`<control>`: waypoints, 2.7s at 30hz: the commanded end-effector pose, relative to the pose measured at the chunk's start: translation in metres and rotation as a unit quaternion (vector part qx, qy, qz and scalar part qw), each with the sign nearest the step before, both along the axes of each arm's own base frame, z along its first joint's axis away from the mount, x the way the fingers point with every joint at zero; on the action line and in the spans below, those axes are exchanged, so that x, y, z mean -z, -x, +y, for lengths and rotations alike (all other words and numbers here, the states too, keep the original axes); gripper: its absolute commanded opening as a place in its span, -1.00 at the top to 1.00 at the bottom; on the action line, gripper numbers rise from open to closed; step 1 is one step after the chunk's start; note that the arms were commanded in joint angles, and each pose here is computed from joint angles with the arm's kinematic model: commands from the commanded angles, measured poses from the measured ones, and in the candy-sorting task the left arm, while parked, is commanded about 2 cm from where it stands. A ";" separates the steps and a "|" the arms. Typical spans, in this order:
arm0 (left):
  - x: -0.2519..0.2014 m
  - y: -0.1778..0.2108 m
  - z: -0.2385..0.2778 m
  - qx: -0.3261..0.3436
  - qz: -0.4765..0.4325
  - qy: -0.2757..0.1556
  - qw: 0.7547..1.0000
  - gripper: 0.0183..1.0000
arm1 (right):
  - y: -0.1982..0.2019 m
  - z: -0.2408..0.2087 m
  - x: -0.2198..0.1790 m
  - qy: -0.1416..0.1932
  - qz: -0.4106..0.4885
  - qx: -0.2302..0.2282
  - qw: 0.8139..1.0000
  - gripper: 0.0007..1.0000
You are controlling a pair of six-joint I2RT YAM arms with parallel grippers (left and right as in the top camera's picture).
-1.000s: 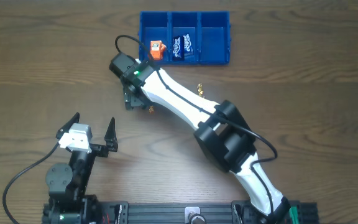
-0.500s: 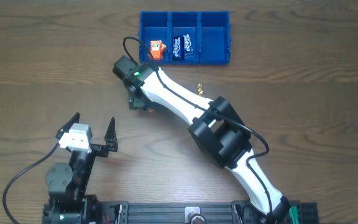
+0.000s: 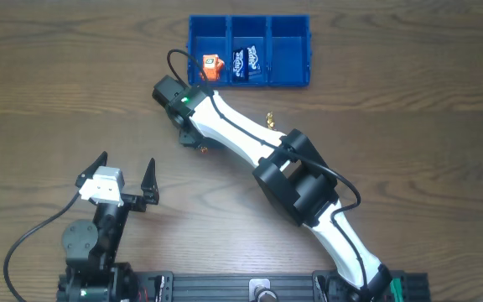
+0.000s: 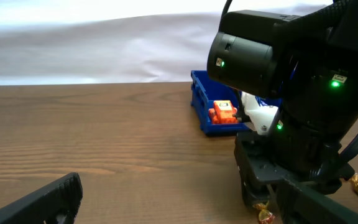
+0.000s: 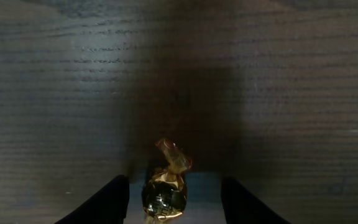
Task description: Sort Candies Into Trays
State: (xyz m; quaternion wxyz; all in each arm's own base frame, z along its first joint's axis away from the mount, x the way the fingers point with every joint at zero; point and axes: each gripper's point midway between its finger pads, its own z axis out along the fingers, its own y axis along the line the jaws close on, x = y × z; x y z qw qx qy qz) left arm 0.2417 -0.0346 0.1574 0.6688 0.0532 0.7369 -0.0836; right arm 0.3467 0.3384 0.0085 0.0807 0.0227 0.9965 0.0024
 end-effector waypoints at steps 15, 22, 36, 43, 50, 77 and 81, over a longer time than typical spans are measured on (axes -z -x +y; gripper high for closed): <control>0.017 0.001 -0.004 0.013 0.022 -0.006 1.000 -1.00 | -0.002 -0.006 0.018 0.016 0.005 0.005 1.000 0.19; 0.017 0.001 -0.004 0.013 0.022 -0.006 1.000 -1.00 | -0.003 -0.004 0.018 0.012 0.003 0.005 1.000 0.54; 0.017 0.001 -0.004 0.013 0.022 -0.006 1.000 -0.99 | -0.097 -0.113 -0.187 0.030 -0.231 0.020 0.972 0.79; 0.017 0.001 -0.004 0.013 0.022 -0.006 1.000 -1.00 | -0.162 -0.198 -0.198 0.054 -0.275 0.042 0.959 0.78; 0.017 0.001 -0.005 0.013 0.022 -0.006 1.000 -1.00 | -0.189 -0.214 -0.134 0.051 -0.233 0.045 0.970 0.78; 0.017 0.001 -0.004 0.013 0.022 -0.006 1.000 -1.00 | -0.153 -0.197 -0.219 0.012 -0.264 0.022 0.964 -1.00; 0.017 0.001 -0.004 0.013 0.022 -0.006 1.000 -1.00 | -0.079 -0.172 -0.227 0.010 -0.198 0.011 0.980 -1.00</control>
